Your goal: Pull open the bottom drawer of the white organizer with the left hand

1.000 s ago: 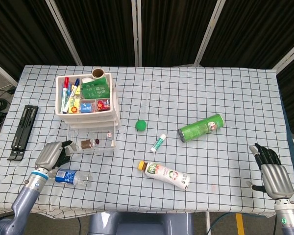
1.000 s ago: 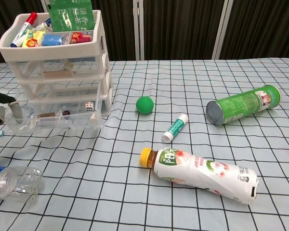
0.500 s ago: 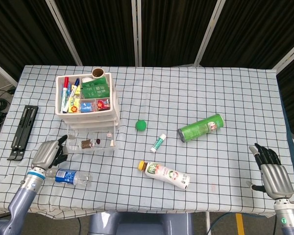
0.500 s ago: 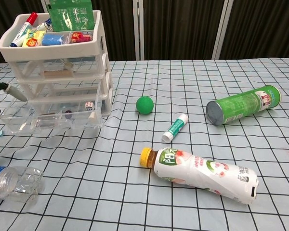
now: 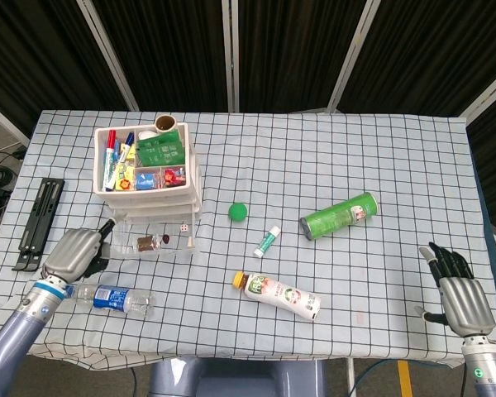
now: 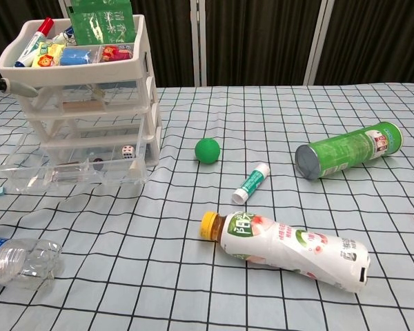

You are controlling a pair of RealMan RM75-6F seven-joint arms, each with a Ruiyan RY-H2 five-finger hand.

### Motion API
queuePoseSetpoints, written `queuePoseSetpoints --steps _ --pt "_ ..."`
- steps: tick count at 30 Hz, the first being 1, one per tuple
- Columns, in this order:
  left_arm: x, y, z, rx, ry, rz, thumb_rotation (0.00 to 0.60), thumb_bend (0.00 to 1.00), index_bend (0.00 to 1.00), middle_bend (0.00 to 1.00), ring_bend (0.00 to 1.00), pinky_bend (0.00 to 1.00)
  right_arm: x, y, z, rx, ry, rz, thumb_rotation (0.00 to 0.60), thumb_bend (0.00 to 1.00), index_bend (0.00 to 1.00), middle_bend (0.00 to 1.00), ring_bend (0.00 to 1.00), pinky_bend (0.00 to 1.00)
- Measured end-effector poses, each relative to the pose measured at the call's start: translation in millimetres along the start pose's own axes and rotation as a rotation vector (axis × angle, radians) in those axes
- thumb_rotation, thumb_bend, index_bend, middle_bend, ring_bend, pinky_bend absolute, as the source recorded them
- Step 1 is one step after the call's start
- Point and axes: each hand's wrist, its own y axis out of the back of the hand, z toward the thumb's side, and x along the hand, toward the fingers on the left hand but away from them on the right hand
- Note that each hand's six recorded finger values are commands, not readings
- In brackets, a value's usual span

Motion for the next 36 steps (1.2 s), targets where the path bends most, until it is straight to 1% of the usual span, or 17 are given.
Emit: queuePoseSetpoints --steps 3,6,8,11,13,17,22,28,29,30,32,34,36 --pt "2 7 9 0.103 -0.041 -0.042 0.6 0.99 0.02 0.84 0.82 0.69 0 1 0 -0.003 0.001 -0.003 0.6 0.02 0.0 0.0 0.0 0.0" --pt "4 11 17 0.185 -0.068 -0.056 0.6 0.96 0.0 0.83 0.82 0.69 0 2 -1 -0.009 -0.001 -0.005 0.6 0.02 0.0 0.0 0.0 0.0" --pt "4 13 22 0.235 -0.078 -0.068 0.6 0.91 0.0 0.83 0.82 0.69 0 3 -2 -0.012 -0.001 -0.005 0.6 0.02 0.0 0.0 0.0 0.0" --pt "7 16 26 0.3 -0.079 -0.091 0.6 0.86 0.0 0.83 0.82 0.69 0 3 -2 -0.014 0.0 -0.003 0.6 0.02 0.0 0.0 0.0 0.0" --pt "9 18 29 0.344 -0.075 -0.105 0.6 0.87 0.0 0.83 0.82 0.69 0 4 -2 -0.016 0.0 -0.005 0.6 0.02 0.0 0.0 0.0 0.0" --pt "15 22 34 0.415 -0.062 -0.14 0.6 0.93 0.0 0.83 0.82 0.69 0 4 -3 -0.02 -0.003 -0.004 0.6 0.02 0.0 0.0 0.0 0.0" --pt "26 25 40 0.477 -0.051 -0.198 0.6 0.94 0.0 0.83 0.82 0.69 0 5 -3 -0.024 0.0 -0.005 0.6 0.02 0.0 0.0 0.0 0.0" --pt "40 22 53 0.534 -0.063 -0.242 0.6 0.92 0.01 0.83 0.82 0.69 -3 6 -8 -0.033 -0.012 -0.002 0.6 0.02 0.0 0.0 0.0 0.0" --pt "42 21 55 0.539 -0.067 -0.245 0.6 0.86 0.01 0.83 0.82 0.69 -3 6 -8 -0.034 -0.015 -0.001 0.6 0.02 0.0 0.0 0.0 0.0" --pt "44 19 58 0.542 -0.071 -0.246 0.6 0.77 0.02 0.83 0.82 0.69 -4 6 -9 -0.035 -0.018 0.0 0.6 0.02 0.0 0.0 0.0 0.0" --pt "49 17 64 0.545 -0.081 -0.243 0.6 0.47 0.05 0.83 0.82 0.69 -6 6 -12 -0.039 -0.026 0.002 0.6 0.02 0.0 0.0 0.0 0.0" --pt "52 18 67 0.554 -0.083 -0.231 0.6 0.36 0.09 0.84 0.82 0.69 -7 6 -15 -0.041 -0.034 0.006 0.6 0.02 0.0 0.0 0.0 0.0" --pt "54 20 69 0.567 -0.085 -0.215 0.6 0.32 0.14 0.85 0.82 0.7 -9 6 -17 -0.043 -0.041 0.008 0.6 0.02 0.0 0.0 0.0 0.0"
